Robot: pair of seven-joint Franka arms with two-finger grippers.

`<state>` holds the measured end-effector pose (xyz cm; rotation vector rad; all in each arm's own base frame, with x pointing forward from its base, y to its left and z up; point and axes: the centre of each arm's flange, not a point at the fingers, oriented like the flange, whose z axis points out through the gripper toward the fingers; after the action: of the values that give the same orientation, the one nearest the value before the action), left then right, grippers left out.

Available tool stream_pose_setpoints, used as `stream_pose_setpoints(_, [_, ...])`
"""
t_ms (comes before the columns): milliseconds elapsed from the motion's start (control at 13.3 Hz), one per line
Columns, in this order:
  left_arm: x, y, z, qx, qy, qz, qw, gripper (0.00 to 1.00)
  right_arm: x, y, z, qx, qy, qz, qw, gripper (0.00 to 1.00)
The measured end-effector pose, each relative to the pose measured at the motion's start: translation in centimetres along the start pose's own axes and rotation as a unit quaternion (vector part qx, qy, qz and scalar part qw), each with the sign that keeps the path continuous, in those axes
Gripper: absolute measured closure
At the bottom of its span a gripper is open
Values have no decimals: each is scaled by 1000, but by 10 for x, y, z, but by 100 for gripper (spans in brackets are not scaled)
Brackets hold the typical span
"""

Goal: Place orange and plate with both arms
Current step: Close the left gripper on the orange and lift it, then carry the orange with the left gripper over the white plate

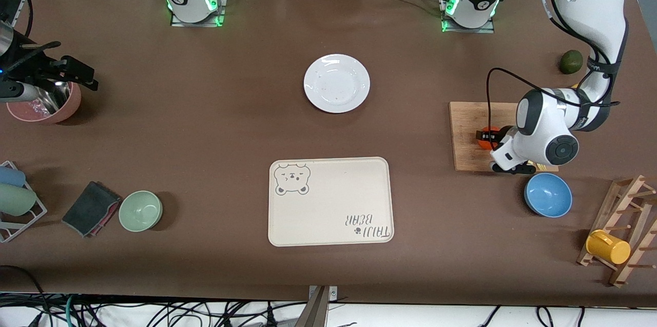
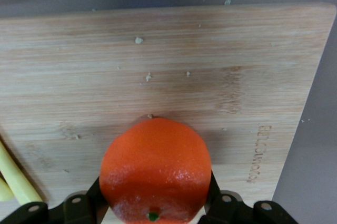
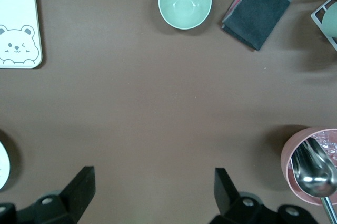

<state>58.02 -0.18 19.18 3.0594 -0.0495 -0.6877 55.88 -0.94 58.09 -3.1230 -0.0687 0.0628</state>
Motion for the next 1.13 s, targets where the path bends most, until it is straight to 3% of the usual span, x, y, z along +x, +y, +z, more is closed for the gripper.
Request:
stream_pose_setpoints(376, [7, 30, -27, -26, 11, -21, 999, 30, 1, 0, 0, 0, 2, 0, 1000, 0])
stream_pose_setpoints(526, [3, 86, -48, -21, 4, -27, 999, 30, 1, -1, 0, 0, 3, -1, 1000, 0])
stream_pose_setpoints(677, [-10, 155, -62, -45, -6, -48, 998, 30, 1, -1, 0, 0, 3, -1, 1000, 0])
stream_pose_setpoints(902, [-41, 259, -57, -80, -33, -90, 992, 30, 1, -5, 0, 0, 2, -4, 1000, 0])
stream_pose_setpoints(1128, [-80, 358, -39, -92, -32, -146, 985, 30, 1, -5, 0, 0, 3, -5, 1000, 0])
